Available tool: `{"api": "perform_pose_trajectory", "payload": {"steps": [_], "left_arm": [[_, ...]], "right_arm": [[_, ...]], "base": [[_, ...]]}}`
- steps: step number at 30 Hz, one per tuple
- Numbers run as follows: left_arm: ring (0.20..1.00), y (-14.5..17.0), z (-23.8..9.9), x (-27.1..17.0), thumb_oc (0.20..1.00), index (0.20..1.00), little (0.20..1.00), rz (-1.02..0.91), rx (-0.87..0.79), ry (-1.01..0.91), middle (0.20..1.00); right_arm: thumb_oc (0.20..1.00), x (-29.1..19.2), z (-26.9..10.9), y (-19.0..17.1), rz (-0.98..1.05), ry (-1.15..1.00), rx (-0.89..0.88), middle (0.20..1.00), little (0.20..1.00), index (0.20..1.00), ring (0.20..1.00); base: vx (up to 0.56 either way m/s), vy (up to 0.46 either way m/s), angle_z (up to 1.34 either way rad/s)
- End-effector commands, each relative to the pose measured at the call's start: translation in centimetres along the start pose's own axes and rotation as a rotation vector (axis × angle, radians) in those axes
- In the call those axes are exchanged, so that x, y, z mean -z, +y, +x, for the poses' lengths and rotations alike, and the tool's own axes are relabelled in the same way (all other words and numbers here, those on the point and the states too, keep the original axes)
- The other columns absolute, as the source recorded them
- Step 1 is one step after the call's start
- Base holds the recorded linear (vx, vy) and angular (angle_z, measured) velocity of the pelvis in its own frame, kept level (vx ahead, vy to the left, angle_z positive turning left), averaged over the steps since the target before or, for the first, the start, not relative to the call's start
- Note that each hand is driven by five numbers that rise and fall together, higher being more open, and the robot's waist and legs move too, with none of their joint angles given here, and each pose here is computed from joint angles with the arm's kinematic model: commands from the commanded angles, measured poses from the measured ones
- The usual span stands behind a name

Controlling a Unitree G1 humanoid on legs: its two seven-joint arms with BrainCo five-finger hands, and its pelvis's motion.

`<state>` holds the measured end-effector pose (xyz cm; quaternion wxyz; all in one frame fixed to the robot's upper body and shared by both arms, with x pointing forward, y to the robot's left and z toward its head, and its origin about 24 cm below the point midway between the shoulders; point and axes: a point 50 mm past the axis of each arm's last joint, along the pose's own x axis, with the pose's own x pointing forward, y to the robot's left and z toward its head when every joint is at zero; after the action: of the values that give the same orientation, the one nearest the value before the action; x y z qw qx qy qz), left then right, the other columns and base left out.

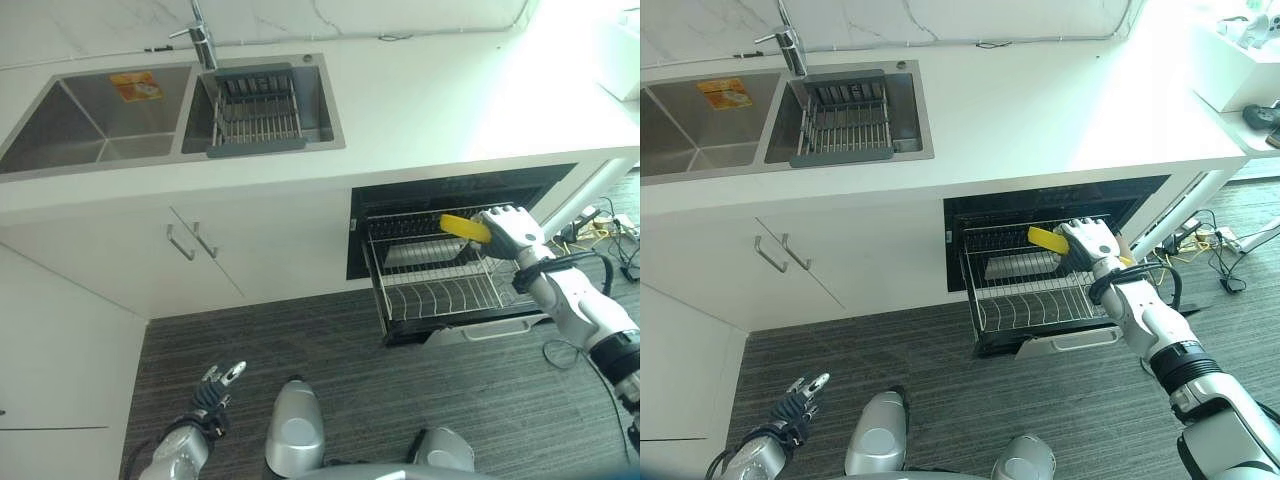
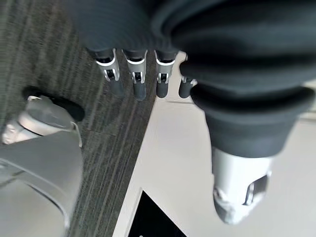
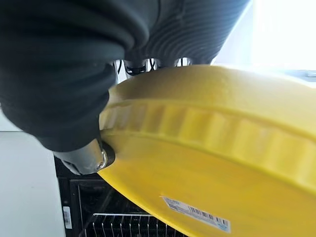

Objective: Place the dishes in the dishwasher.

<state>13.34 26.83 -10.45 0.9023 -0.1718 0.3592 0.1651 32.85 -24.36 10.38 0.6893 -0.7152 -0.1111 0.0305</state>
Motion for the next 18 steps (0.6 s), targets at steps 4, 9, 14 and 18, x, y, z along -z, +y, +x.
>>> {"api": "perform_pose_trajectory", "payload": {"steps": [4,9,14,18], "left_arm": [[1.000,-1.4,0.1,-1.5,1.000,1.000,1.000,0.022,0.088,-0.068,1.000],[1.000,-2.1,0.2,-2.1,1.000,1.000,1.000,0.027,0.118,-0.090,1.000],[1.000,-3.0,0.4,-3.2,1.000,1.000,1.000,0.039,0.160,-0.122,1.000],[1.000,-3.7,0.5,-4.0,1.000,1.000,1.000,0.033,0.184,-0.155,1.000]], "right_arm": [[0.200,0.5,3.6,-6.0,-0.113,0.005,0.268,0.200,0.200,0.200,0.200],[0.200,0.8,4.3,-6.8,-0.151,0.012,0.289,0.200,0.200,0.200,0.200],[0.200,0.6,5.3,-8.6,-0.205,-0.009,0.311,0.200,0.200,0.200,0.200],[0.200,0.9,6.0,-9.6,-0.248,-0.009,0.315,0.200,0.200,0.200,0.200]], "base": [[-0.04,0.021,0.03],[-0.04,0.020,0.04],[-0.05,0.004,0.01],[-0.06,0.006,0.01]]}}
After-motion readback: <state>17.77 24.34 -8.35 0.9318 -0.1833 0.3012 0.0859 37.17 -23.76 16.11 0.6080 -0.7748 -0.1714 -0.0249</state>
